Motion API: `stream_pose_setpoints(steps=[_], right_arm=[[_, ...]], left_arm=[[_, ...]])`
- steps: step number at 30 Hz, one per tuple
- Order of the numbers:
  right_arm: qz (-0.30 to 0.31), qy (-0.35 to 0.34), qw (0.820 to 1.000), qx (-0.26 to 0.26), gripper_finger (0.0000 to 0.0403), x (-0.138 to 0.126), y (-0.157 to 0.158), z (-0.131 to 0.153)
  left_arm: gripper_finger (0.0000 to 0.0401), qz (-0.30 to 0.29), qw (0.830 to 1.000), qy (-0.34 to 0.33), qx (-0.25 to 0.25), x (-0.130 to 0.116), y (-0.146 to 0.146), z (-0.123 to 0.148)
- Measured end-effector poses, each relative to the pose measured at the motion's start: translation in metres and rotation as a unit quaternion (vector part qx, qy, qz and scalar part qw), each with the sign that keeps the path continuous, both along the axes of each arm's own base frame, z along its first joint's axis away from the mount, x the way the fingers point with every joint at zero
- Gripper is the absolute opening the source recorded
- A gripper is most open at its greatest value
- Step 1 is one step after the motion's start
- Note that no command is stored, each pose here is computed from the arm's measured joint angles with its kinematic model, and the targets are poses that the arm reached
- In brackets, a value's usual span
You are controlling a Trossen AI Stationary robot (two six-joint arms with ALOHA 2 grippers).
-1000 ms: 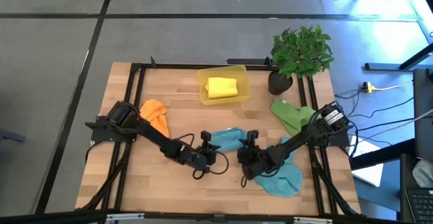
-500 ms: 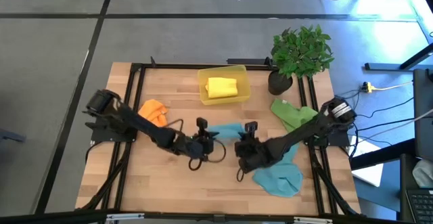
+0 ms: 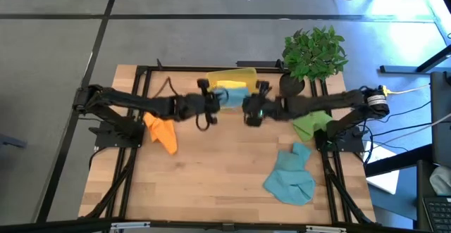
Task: Fold microfiber towels
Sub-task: Stack the left folded blue microfiber towel on top of the yellow microfiber towel in the bin
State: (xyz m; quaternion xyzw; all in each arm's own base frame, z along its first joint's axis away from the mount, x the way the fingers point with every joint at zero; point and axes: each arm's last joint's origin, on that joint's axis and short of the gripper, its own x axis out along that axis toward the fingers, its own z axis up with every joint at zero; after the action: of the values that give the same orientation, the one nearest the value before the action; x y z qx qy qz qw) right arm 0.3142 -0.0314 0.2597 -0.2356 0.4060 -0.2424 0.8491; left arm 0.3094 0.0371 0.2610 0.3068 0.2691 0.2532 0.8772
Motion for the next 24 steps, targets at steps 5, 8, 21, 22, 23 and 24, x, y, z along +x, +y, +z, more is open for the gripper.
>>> stream_pose_setpoints(steps=[5, 8, 21, 22, 23, 24], right_arm=[[0.01, -0.044, 0.998, 0.034, 0.0017, 0.002, -0.054, 0.004], [0.008, -0.066, 0.997, 0.046, 0.0017, 0.001, -0.079, 0.003], [0.002, -0.051, 0.999, 0.003, 0.0017, 0.002, -0.15, -0.027], [-0.001, -0.051, 0.999, 0.001, 0.0017, 0.003, -0.155, -0.03], [-0.002, -0.047, 0.999, 0.0, 0.0017, 0.004, -0.159, -0.035], [-0.001, -0.04, 0.999, -0.001, 0.0017, 0.004, -0.163, -0.039]], left_arm=[[0.0, 0.008, 1.0, -0.002, -0.012, -0.011, 0.044, 0.005], [0.0, 0.005, 1.0, 0.002, -0.02, -0.015, 0.067, 0.003], [0.0, -0.028, 0.998, -0.019, -0.061, -0.027, 0.15, -0.026], [0.0, -0.023, 0.998, -0.018, -0.064, -0.027, 0.156, -0.031], [0.0, -0.019, 0.998, -0.019, -0.063, -0.027, 0.161, -0.035], [0.0, -0.016, 0.998, -0.018, -0.058, -0.026, 0.165, -0.039]])
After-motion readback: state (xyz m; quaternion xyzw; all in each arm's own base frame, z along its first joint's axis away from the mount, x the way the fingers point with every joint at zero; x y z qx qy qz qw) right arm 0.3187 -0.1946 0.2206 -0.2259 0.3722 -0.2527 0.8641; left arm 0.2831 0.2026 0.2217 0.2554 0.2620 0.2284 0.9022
